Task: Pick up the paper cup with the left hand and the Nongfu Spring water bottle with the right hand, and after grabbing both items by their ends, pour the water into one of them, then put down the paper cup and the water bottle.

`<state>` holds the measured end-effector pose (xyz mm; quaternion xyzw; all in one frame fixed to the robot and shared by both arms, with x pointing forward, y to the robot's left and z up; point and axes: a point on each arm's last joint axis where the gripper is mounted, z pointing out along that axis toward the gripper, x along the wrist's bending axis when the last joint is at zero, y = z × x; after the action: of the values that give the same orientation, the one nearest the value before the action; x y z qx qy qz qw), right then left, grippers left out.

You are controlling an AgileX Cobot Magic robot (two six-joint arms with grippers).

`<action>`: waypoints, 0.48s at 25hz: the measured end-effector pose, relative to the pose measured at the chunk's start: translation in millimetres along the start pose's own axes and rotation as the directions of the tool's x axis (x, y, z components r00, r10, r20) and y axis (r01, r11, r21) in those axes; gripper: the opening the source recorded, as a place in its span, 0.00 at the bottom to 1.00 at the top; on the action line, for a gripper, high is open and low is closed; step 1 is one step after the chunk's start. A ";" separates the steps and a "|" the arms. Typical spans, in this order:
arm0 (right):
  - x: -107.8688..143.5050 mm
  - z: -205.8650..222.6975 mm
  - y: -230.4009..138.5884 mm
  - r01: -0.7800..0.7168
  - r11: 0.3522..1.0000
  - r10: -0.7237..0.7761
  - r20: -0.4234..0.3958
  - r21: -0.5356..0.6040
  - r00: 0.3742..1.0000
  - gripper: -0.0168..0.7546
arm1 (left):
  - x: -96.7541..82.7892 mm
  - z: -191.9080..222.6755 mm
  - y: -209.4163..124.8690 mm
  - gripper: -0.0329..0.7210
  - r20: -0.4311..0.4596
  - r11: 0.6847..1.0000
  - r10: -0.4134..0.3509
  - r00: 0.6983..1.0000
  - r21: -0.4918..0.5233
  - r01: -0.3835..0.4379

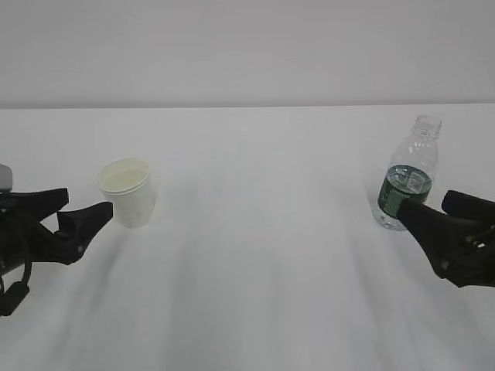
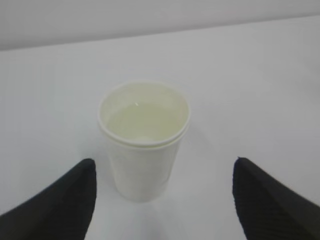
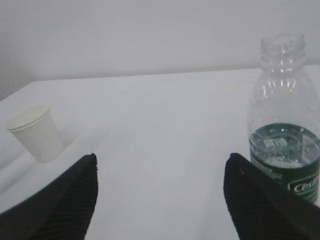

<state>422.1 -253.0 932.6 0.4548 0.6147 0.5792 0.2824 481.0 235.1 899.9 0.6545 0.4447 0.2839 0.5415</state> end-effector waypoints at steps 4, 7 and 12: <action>4.4 -5.4 13.1 0.026 0.997 -0.027 -0.012 -0.070 1.000 0.78 | -3.8 -11.3 17.1 0.85 -0.003 0.998 -0.004 1.000 -0.069 0.004; 8.5 -11.3 25.0 0.038 0.990 -0.041 -0.020 -0.135 0.999 0.78 | -5.7 -16.7 30.0 0.85 -0.002 0.992 -0.005 1.000 -0.124 0.005; 14.5 -21.3 38.9 0.062 0.975 -0.069 -0.025 -0.212 0.997 0.78 | -9.8 -27.1 51.3 0.84 0.003 0.976 0.009 1.000 -0.216 -0.008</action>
<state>406.3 -253.1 976.5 0.3925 0.5687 0.6389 0.3382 467.6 237.8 957.1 0.5943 0.4074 0.3315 0.6091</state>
